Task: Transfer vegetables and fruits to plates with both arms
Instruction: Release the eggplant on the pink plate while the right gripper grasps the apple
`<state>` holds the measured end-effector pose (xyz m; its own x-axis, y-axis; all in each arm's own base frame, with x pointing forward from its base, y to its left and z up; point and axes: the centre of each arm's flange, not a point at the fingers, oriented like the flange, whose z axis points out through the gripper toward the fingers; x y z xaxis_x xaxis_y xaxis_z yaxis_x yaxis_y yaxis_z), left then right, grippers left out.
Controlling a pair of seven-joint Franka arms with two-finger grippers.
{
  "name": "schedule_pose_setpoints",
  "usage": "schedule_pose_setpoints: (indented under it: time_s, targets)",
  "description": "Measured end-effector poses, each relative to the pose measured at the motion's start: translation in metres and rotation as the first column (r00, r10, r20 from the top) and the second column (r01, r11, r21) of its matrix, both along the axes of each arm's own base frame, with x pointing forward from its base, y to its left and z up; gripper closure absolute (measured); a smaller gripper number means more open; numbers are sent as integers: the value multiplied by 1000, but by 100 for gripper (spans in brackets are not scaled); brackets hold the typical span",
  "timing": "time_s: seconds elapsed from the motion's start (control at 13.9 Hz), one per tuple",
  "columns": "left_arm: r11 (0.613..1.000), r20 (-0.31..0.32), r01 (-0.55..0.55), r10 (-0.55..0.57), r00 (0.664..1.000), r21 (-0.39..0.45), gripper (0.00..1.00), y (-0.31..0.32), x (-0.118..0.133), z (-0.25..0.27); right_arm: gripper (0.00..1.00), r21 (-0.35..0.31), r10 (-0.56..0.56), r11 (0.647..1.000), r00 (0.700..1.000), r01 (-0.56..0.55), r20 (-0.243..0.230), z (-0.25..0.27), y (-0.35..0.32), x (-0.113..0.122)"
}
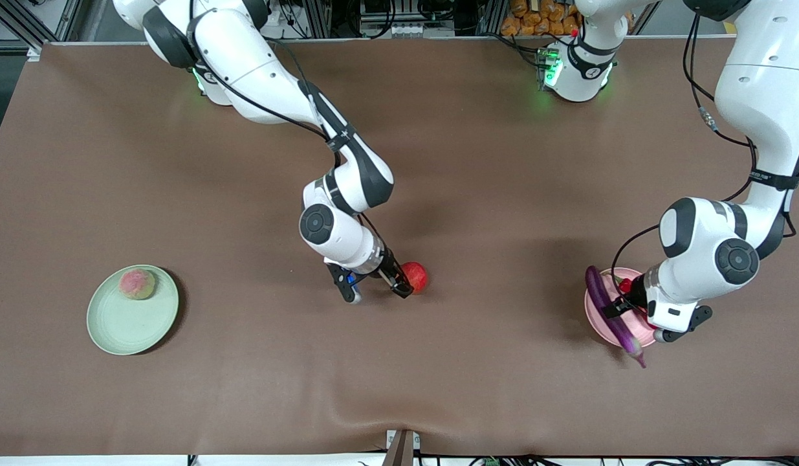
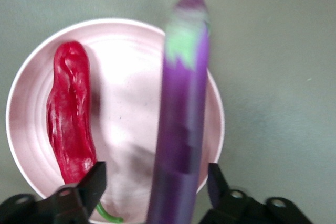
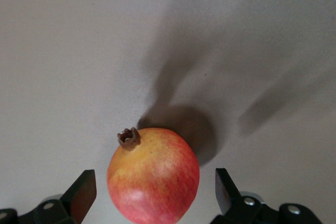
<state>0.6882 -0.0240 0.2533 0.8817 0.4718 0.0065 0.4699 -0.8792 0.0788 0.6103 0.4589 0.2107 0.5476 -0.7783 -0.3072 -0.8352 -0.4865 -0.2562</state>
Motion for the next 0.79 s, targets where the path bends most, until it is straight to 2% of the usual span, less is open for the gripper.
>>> schedule_pose_setpoints:
  time_s: [0.07,0.58,0.72,0.79]
  targets:
    - [1000,4,4,-4,1000,5,0,-2,1,12,0,0,3,1000,1000,-3,1,-1,2,-1]
    - [995,-49,36,-32,998,88,0,-18,-19,117,0,11,-18,1000,999,18,40,-18,22,-10]
    - [994,-67,46,-40,997,98,0,-25,-20,145,15,8,-16,1000,999,15,46,-21,24,-11]
    - [994,-70,48,-41,997,102,0,-28,-20,162,15,5,-16,1000,999,16,49,-20,22,-9]
